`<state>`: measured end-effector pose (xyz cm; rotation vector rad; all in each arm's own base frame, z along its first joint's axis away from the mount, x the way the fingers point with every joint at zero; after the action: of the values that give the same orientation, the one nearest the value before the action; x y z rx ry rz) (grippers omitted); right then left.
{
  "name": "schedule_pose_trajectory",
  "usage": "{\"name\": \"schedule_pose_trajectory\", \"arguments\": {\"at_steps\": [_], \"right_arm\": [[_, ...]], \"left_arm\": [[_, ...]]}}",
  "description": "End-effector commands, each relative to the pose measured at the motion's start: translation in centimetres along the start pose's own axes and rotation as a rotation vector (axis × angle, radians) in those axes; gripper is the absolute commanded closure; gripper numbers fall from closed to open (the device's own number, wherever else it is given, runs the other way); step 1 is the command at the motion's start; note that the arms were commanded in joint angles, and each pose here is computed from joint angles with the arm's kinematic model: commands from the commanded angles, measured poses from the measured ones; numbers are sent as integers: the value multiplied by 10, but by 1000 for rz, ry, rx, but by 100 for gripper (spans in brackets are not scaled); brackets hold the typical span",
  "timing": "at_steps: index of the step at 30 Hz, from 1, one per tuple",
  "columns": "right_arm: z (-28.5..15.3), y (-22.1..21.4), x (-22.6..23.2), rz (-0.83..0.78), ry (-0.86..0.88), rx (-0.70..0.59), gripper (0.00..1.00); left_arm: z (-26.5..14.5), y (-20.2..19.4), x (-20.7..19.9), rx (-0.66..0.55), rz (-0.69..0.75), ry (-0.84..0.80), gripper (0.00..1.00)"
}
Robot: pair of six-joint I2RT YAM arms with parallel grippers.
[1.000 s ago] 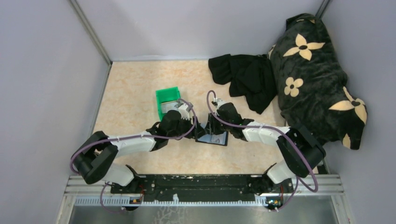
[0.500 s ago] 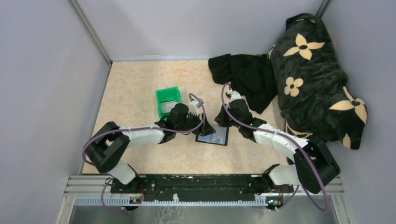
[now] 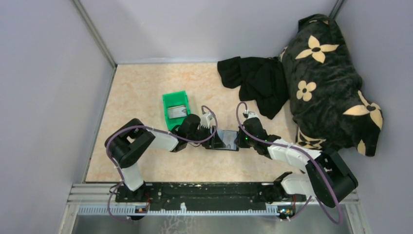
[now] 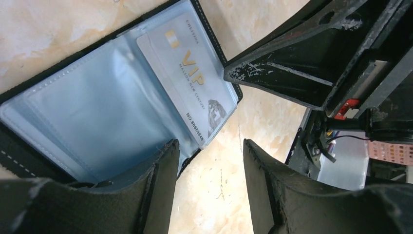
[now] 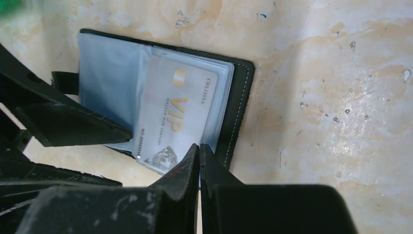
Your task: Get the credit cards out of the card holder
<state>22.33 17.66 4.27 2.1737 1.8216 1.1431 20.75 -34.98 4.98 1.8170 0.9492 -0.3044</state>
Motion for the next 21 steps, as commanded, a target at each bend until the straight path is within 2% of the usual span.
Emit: {"name": "schedule_pose_trajectory", "arguments": {"at_steps": [1, 7, 14, 21], "right_arm": [[-8, 16, 12, 7, 45, -68, 100], [0, 5, 8, -1, 44, -29, 100], [14, -6, 5, 16, 57, 10, 100], [20, -11, 6, 27, 71, 29, 100]], "left_arm": [[6, -5, -1, -2, -10, -41, 41], [9, -7, -3, -9, -14, -70, 41], [6, -2, -2, -54, -31, -76, 56], [13, 7, -2, -69, -41, -90, 56]]}}
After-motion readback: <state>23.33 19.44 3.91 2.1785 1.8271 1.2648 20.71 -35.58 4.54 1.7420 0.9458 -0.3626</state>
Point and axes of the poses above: each gripper's point midway between its finger pads, its own z axis out along the fingers, its own x axis along the line the jaws close on, y = z × x, the point moved 2 cm from there along -z, back along the fingers, and after that the axes turned 10 degrees about z, right-handed, at the moved point
